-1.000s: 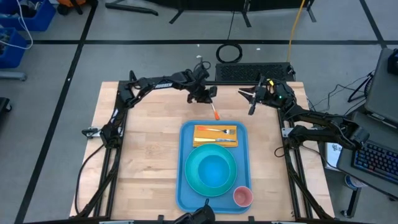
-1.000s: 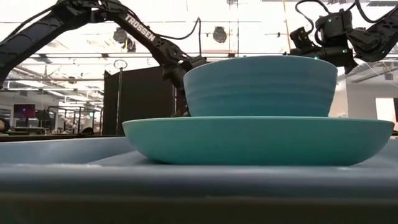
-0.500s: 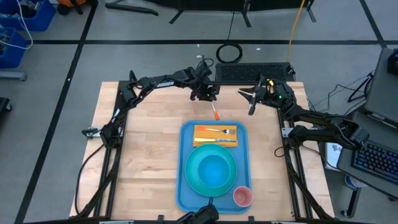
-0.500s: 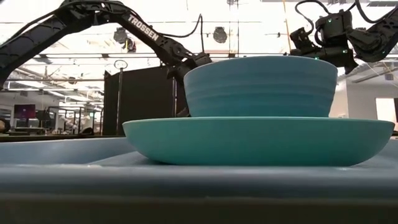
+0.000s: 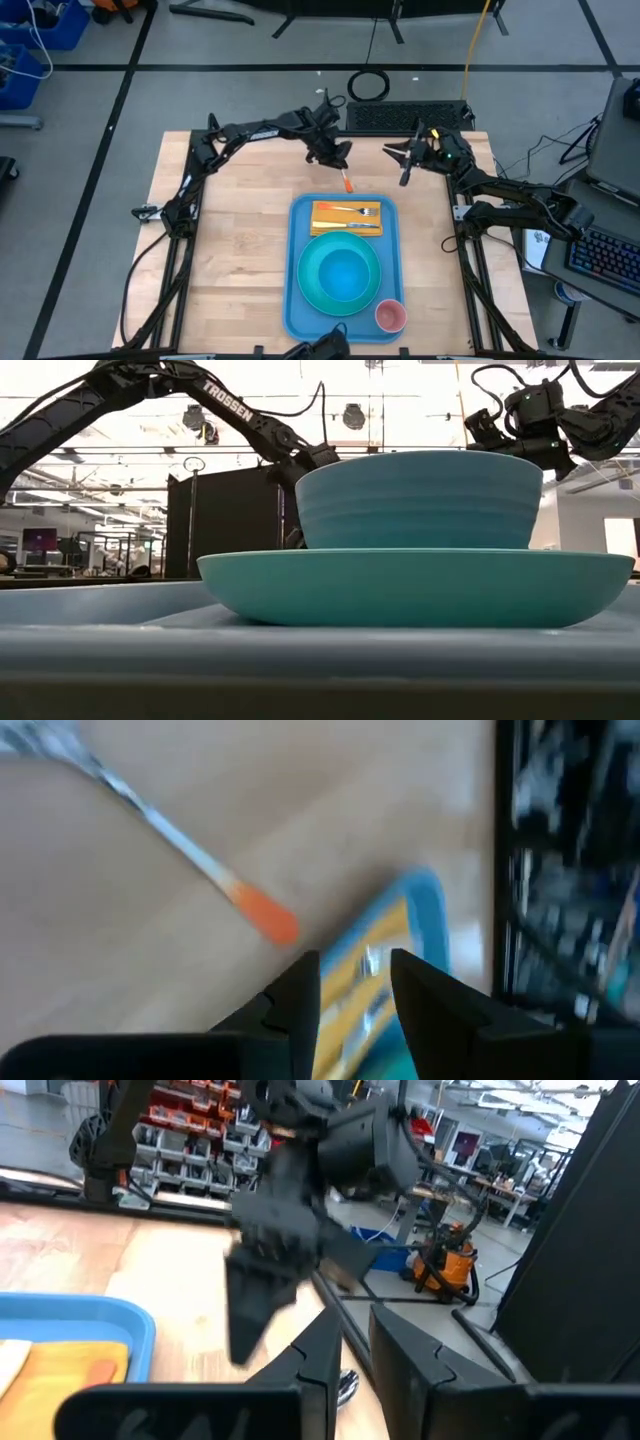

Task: Set up tray
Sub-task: Adjust the blue serving tray

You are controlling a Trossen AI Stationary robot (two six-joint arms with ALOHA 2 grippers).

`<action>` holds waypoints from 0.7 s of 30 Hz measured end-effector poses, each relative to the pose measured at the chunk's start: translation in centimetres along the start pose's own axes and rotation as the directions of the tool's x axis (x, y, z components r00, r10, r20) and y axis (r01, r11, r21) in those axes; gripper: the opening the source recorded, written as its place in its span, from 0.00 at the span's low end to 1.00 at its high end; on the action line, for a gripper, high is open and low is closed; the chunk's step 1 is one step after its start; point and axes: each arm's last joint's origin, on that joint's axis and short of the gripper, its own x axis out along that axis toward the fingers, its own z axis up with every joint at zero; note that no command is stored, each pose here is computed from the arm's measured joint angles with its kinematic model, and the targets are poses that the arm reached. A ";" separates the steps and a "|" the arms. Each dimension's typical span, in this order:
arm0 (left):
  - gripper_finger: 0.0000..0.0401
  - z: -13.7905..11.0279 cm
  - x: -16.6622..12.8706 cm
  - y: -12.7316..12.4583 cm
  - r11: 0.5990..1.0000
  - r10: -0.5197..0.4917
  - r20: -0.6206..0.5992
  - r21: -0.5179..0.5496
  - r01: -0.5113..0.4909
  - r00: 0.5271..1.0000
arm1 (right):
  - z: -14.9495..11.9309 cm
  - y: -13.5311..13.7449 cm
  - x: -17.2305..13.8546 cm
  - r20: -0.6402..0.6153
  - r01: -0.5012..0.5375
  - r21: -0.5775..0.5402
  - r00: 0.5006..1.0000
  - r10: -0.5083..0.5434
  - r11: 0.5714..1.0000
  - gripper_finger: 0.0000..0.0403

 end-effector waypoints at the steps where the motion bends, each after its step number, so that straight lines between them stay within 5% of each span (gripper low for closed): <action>1: 0.29 -0.3 -0.2 -0.1 0.999 0.003 -0.019 0.033 -0.003 1.000 | -0.1 0.0 0.0 -0.009 -0.003 -0.001 1.000 0.003 1.000 0.11; 5: 0.15 -1.7 -2.1 -0.7 0.966 0.141 -0.013 0.219 -0.135 0.990 | -0.3 0.1 0.0 -0.032 -0.010 -0.006 0.999 0.010 1.000 0.11; 7: 0.05 -2.2 -3.2 -0.8 0.900 0.249 0.022 0.365 -0.239 0.968 | -0.4 0.1 0.0 -0.040 -0.012 -0.002 0.999 0.012 1.000 0.11; 12: 0.01 -3.0 -5.0 -1.4 0.552 0.452 0.155 0.725 -0.412 0.879 | -0.6 0.2 0.0 -0.062 -0.019 0.010 0.998 0.019 1.000 0.11; 14: 0.01 -3.0 -4.7 -1.7 0.457 0.445 0.180 0.796 -0.396 0.877 | -0.7 0.2 0.0 -0.065 -0.019 0.011 0.998 0.020 1.000 0.11; 18: 0.01 -2.5 -3.9 -0.9 0.398 0.393 0.108 0.875 -0.275 0.913 | -0.7 0.2 0.0 -0.069 -0.019 0.013 0.997 0.020 1.000 0.11; 21: 0.01 -2.2 -4.4 0.2 0.351 0.443 0.095 0.897 -0.270 0.891 | -0.8 0.2 0.0 -0.078 -0.020 0.018 0.997 0.022 1.000 0.11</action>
